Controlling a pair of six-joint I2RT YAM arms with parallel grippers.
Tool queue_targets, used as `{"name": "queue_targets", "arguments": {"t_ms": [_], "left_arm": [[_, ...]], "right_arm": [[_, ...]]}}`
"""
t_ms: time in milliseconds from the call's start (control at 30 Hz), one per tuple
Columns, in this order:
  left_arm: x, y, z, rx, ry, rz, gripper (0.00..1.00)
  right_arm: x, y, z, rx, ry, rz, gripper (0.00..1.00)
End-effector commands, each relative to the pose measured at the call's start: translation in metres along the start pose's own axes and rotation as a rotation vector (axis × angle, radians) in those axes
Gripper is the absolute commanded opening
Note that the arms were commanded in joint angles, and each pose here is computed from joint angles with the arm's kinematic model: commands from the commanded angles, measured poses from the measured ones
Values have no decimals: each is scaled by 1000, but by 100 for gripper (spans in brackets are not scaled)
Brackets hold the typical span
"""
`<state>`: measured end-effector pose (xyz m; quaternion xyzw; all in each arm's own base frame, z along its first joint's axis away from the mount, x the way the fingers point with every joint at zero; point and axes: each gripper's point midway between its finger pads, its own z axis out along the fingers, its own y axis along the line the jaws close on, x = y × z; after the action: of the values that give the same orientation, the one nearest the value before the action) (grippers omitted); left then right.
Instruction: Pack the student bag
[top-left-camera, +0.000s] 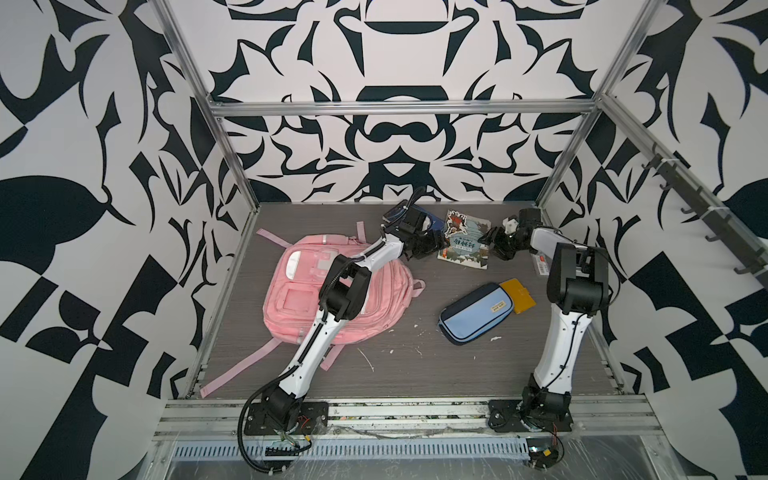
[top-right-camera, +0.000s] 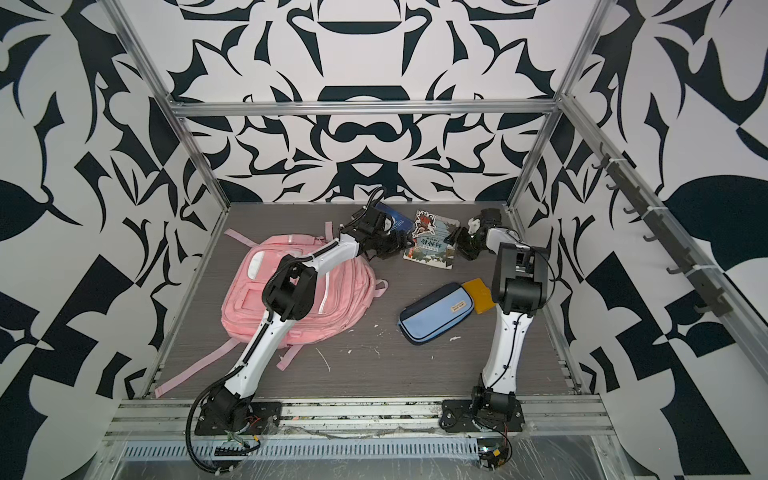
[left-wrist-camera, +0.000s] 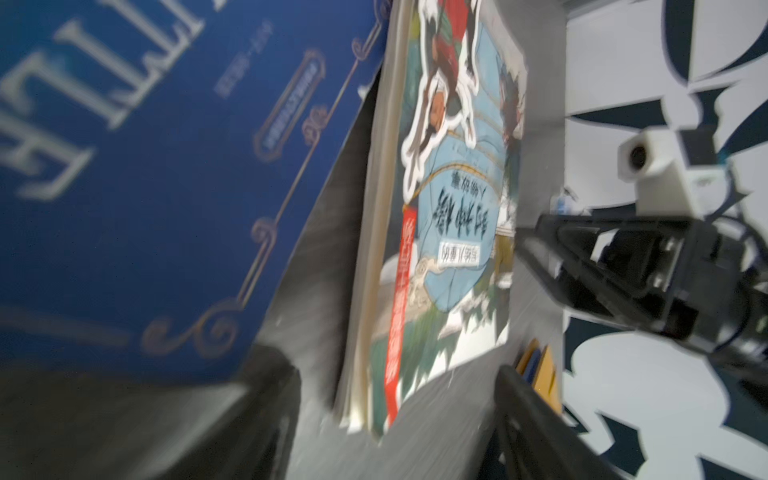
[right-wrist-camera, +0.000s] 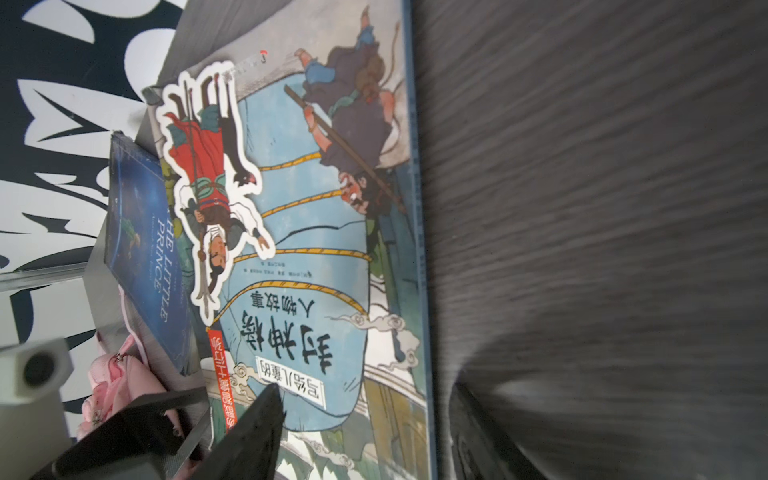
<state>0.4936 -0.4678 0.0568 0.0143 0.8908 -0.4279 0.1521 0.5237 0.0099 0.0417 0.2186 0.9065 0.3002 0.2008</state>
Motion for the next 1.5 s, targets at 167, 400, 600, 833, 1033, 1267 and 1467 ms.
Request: {"name": "queue_targets", "arguments": {"t_ms": [167,400,600,833,1033,1267,1467], "left_arm": [[30,10,36,27,65,-91,44],[41,0,32,71,94,-95,18],[39,-22,15,124,90,-59,16],[42,-57,-33,201,92,22,58],[39,-57,-121,209,41,98,89],[56,-70,-244,220,90,363,89],[45,-90,-348,276,-54,499,90]], "right_arm": [[48,-11,26,-14,112,62,64],[43,23,11,-180,-1,1,60],[42,40,-9,-226,-58,-41,33],[39,68,-49,-224,-143,-149,0],[68,132,-93,-271,-181,-417,0],[124,209,-135,-367,-139,-681,0],[188,268,-166,-560,28,-869,0]]}}
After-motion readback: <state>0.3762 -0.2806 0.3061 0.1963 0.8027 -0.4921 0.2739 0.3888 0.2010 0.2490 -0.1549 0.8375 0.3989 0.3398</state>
